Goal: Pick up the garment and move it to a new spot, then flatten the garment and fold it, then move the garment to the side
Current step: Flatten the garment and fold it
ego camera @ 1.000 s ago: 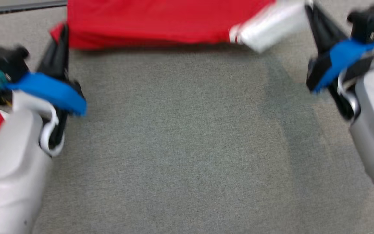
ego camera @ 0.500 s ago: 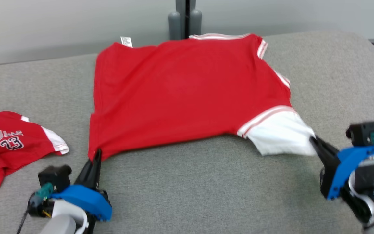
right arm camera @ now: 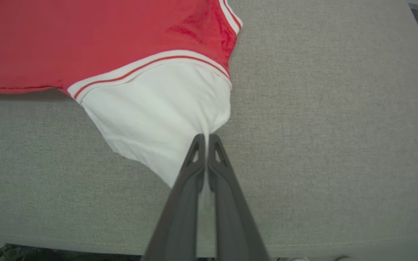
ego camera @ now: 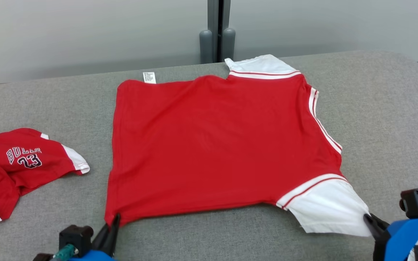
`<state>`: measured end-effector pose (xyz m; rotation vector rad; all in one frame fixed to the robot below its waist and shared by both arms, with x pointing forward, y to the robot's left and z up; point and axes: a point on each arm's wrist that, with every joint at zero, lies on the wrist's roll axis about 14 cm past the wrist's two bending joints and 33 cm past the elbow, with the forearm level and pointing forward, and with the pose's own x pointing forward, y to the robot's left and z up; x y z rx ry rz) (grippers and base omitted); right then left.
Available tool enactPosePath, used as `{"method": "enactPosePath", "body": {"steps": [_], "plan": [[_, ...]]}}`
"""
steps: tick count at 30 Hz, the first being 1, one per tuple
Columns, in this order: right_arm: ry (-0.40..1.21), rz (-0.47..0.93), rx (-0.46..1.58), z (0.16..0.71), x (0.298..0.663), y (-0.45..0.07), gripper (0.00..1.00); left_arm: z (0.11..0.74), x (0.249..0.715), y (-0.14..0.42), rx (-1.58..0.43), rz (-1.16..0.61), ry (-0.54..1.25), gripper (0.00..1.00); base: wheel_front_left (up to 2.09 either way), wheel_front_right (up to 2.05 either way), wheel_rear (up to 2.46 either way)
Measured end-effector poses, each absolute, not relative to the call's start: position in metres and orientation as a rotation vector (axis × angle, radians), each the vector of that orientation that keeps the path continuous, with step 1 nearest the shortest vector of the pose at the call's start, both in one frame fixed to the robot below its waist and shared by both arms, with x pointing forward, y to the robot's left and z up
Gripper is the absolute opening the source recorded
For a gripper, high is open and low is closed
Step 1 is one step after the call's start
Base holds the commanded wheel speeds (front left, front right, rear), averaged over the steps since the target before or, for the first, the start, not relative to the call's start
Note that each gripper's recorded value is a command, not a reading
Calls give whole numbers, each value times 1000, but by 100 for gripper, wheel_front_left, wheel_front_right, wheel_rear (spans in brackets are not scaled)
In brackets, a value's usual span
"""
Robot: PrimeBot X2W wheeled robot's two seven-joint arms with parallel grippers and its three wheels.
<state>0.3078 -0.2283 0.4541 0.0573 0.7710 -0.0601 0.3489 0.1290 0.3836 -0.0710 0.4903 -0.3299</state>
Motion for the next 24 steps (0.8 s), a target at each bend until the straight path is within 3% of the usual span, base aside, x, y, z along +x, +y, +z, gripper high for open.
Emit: {"method": "enactPosePath", "body": {"steps": [9,18,24], "plan": [[754,-95,60,455,308,-236,0,399,328,117,-123,-360,537,0,0,0,0],[672,-23,3,474,362,-230,0,436,360,77,-364,-469,604,0,0,0,0],[637,35,-26,484,396,-226,0,447,397,81,-492,-492,686,0,0,0,0]]}}
